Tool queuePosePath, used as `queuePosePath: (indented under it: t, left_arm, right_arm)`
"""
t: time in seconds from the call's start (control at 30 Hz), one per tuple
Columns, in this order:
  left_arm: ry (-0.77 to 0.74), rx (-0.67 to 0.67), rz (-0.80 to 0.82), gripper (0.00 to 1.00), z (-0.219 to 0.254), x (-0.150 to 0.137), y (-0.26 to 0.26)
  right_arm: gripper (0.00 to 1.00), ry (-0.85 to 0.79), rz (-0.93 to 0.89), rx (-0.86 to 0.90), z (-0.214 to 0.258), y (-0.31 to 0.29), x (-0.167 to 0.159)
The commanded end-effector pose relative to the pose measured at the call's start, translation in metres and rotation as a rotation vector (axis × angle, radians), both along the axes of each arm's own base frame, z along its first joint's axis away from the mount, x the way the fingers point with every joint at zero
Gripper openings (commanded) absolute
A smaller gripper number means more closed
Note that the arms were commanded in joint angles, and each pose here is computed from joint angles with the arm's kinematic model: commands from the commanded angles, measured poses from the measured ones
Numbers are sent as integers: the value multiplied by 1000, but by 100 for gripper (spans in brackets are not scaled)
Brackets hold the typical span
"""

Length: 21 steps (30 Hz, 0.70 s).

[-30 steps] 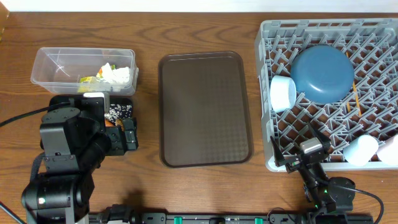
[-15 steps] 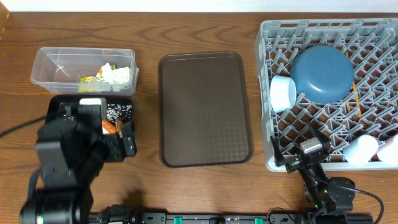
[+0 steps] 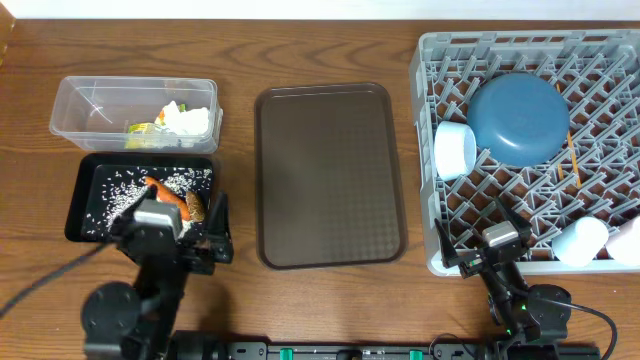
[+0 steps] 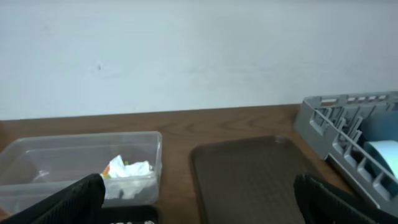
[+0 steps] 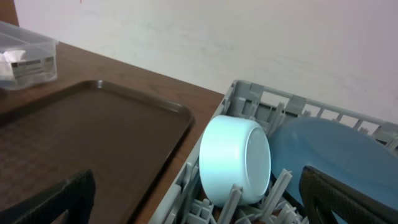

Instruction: Sort waste into correct bins and load items into the dishwasher rack

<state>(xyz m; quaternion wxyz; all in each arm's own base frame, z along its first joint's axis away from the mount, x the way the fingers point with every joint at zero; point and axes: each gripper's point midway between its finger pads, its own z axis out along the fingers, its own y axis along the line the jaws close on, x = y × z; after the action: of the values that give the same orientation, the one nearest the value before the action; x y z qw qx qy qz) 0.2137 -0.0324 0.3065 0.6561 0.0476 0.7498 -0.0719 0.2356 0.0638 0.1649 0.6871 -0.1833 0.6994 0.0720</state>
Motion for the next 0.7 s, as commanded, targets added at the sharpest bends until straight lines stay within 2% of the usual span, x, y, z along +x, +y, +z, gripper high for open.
queuePosePath:
  t: [0.0,0.37,0.67]
  left_arm:
    - [-49,15,0,98,-20,-2,0]
    - [-94,11,4,98,-83,8,0]
    - [-72,14,10,98,-124,23,0]
  right_arm:
    - [99,1,8,13,-1,2,-1]
    - [99,1,9,13,-1,2,-1]
    - [99,1,9,12,-1,2,-1]
